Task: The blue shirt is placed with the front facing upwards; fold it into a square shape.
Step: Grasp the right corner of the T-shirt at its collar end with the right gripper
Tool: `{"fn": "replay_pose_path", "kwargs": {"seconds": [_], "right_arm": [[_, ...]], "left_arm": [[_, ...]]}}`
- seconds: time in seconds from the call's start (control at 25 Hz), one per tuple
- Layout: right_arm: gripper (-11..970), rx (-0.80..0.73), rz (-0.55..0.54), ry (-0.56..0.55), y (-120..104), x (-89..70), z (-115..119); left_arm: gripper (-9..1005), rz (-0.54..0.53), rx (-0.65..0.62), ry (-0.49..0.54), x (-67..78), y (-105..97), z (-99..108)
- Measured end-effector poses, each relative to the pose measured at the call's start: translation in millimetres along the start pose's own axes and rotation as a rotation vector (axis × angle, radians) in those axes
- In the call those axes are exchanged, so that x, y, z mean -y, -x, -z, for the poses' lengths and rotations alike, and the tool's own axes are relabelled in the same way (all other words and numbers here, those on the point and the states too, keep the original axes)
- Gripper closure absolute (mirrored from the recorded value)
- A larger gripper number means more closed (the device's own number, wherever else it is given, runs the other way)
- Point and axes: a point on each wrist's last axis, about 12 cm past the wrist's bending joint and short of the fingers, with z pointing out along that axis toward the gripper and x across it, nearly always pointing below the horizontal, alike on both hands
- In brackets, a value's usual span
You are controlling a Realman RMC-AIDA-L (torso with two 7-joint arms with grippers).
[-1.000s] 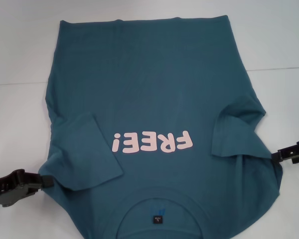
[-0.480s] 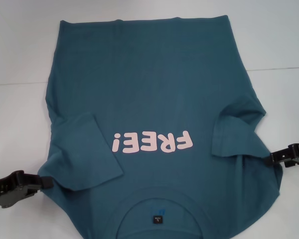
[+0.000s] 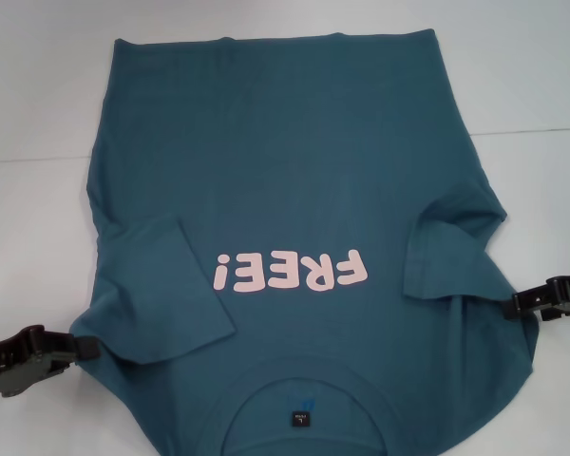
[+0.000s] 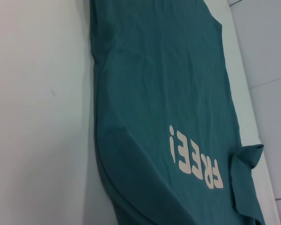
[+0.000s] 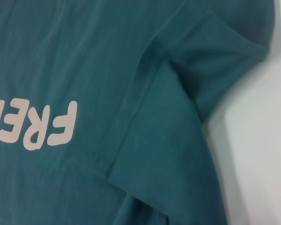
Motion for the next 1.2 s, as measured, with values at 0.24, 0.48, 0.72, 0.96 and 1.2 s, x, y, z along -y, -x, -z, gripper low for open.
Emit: {"fn": "replay_pose_path", "kwargs": {"seconds": [0.24, 0.48, 0.72, 0.96, 1.2], "right_arm": [[255, -0.006, 0.0, 0.003, 1, -2.1, -1], [256, -0.012, 0.005, 0.01, 1, -5.2, -3], [258, -0.019, 0.008, 0.01, 0, -6.3, -5], [259, -0.05, 0.021, 0.029, 0, -14.4, -12], [260, -0.056, 0.044, 0.059, 6, -25.7, -18]], "left_arm": [[972, 0.0, 0.0, 0.0, -0.1, 0, 0], [972, 0.0, 0.0, 0.0, -0.1, 0, 0], [972, 0.002, 0.0, 0.001, -0.4, 0, 0], [973, 0.001, 0.0, 0.001, -0.5, 0, 0], [973, -0.001, 0.0, 0.0, -0.4, -1, 0]]}}
